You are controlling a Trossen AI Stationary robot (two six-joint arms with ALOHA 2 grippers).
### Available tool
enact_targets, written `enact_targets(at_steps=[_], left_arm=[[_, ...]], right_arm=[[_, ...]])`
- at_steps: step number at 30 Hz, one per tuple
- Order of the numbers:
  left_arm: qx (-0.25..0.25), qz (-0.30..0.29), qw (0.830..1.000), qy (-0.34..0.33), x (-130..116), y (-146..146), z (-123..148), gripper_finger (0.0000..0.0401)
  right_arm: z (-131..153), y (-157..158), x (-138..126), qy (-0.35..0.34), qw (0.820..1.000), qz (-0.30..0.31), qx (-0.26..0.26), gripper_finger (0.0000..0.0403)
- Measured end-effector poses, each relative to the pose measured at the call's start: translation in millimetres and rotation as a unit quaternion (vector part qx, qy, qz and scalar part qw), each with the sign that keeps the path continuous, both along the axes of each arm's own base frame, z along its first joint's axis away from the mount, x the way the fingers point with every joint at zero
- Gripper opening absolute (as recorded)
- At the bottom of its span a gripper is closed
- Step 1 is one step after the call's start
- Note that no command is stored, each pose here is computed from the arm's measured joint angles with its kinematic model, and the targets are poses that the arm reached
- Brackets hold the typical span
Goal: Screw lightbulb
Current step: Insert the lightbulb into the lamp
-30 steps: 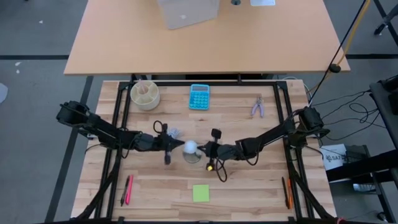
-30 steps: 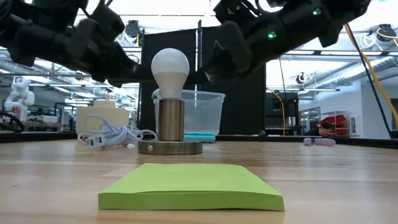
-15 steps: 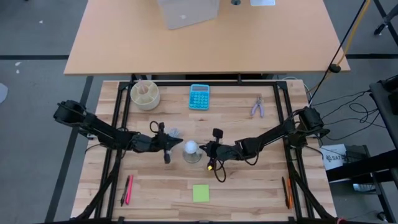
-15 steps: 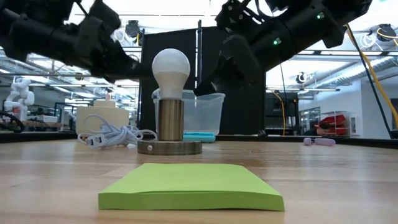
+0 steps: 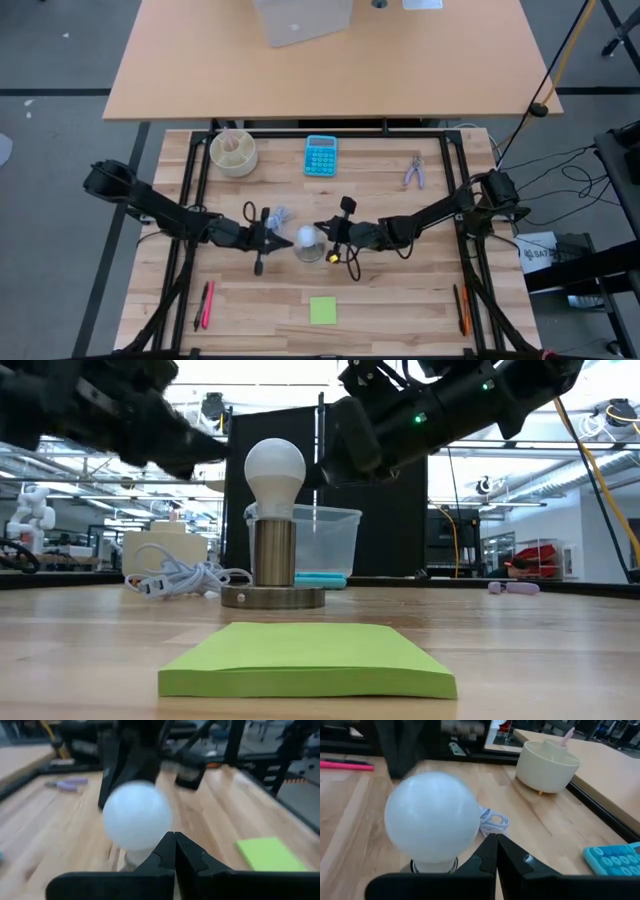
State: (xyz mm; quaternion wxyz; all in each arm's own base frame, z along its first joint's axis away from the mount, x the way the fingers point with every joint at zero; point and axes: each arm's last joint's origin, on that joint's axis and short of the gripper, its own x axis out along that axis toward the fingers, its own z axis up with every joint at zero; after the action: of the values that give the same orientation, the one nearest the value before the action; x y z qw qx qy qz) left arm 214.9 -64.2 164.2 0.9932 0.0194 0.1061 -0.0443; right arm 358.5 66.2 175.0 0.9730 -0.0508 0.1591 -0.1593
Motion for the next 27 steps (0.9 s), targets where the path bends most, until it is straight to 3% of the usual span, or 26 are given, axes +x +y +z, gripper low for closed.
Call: enact_targets(at_steps=[20, 24, 27], left_arm=[[-0.022, 0.018, 1.0, 0.003, 13, 13, -15, 0.0], [-0.023, 0.046, 0.998, 0.019, 13, 17, -18, 0.0], [-0.02, 0.102, 0.994, 0.029, 12, 21, -21, 0.0]], right_arm=[[1, 11, -2, 0.005, 0.999, 0.023, -0.023, 0.0], [0, 14, -3, 0.012, 0.999, 0.027, -0.025, 0.0], [-1, 20, -4, 0.016, 0.998, 0.054, -0.019, 0.0]])
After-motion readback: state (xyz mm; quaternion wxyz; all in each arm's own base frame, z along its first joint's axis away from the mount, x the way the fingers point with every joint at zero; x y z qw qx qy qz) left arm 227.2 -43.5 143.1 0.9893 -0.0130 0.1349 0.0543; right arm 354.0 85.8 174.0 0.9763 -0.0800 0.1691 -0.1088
